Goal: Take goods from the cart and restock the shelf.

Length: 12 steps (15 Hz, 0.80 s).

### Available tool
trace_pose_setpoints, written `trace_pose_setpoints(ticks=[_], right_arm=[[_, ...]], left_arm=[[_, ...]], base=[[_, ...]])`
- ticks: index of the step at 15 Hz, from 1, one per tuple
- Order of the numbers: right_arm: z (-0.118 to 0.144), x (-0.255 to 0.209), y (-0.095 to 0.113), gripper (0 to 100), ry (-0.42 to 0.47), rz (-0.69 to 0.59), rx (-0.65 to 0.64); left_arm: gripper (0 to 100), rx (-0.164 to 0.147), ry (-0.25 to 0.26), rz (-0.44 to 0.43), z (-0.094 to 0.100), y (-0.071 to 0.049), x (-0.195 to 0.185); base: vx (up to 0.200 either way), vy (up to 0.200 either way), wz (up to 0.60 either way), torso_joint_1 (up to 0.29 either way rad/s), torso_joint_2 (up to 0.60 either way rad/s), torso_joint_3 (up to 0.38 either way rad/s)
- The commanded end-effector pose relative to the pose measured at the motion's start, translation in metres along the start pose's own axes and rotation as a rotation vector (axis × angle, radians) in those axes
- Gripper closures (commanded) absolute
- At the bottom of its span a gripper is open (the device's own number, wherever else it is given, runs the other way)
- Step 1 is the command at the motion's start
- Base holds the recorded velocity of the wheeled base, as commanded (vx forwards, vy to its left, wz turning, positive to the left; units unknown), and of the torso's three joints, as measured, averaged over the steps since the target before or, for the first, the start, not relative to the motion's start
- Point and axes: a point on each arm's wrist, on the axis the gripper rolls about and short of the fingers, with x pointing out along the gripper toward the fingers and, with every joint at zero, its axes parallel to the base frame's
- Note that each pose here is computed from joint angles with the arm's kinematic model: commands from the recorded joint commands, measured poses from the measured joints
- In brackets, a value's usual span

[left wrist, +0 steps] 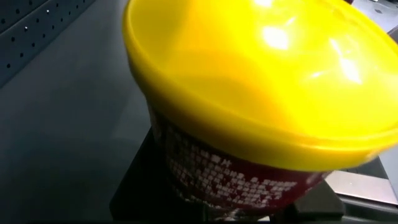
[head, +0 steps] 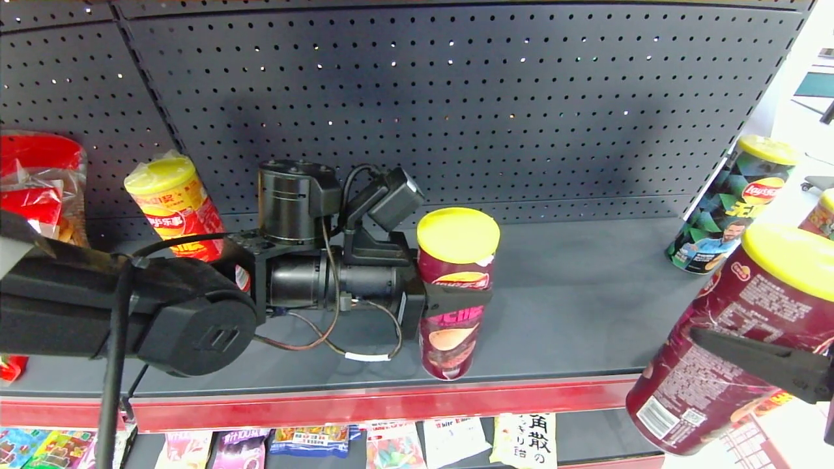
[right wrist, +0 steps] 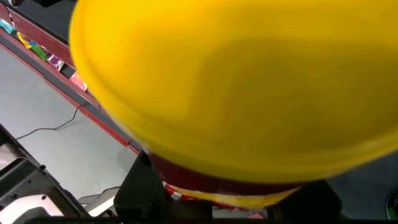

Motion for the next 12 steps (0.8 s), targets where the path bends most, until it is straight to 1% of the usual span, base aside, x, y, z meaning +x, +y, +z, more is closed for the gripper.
trace_pose_setpoints(ticks=[1, 3, 4, 6, 7, 10, 11, 12], right_arm=[[0.001, 0.002, -0.001, 100, 0.005, 0.001, -0.001], [0.002, 0.003, -0.001, 100, 0.003, 0.001, -0.001], [0.003, 0.003, -0.001, 100, 0.001, 0.001, -0.002], [0.003, 0.002, -0.001, 100, -0.001, 0.001, -0.002], [0.003, 0.003, -0.001, 100, 0.0, 0.004, -0.002], [0.007, 0.008, -0.002, 100, 0.004, 0.007, -0.003], [0.013, 0.012, -0.004, 100, -0.001, 0.011, -0.005], [0.026, 0.023, -0.008, 100, -0.004, 0.017, -0.008]], left_arm=[[100, 0.007, -0.005, -0.002, 0.001, -0.001, -0.002], [100, 0.0, 0.003, -0.004, -0.002, -0.003, -0.002], [0, -0.001, 0.005, -0.005, -0.004, -0.003, -0.003], [0, 0.017, -0.018, 0.001, -0.004, -0.002, -0.001], [0, 0.015, -0.018, 0.003, -0.004, -0.002, -0.001], [0, -0.013, -0.007, 0.004, -0.009, -0.005, -0.004], [0, -0.018, -0.006, 0.015, -0.011, -0.006, -0.01], [0, -0.033, 0.005, 0.033, -0.019, -0.008, -0.02]], base=[[0.0, 0.0, 0.0, 0.0, 0.0, 0.0], [0.0, 0.0, 0.0, 0.0, 0.0, 0.0], [0.0, 0.0, 0.0, 0.0, 0.0, 0.0], [0.0, 0.0, 0.0, 0.0, 0.0, 0.0], [0.0, 0.0, 0.0, 0.0, 0.0, 0.0], [0.0, 0.0, 0.0, 0.0, 0.0, 0.0], [0.0, 0.0, 0.0, 0.0, 0.0, 0.0], [0.0, 0.0, 0.0, 0.0, 0.0, 0.0]])
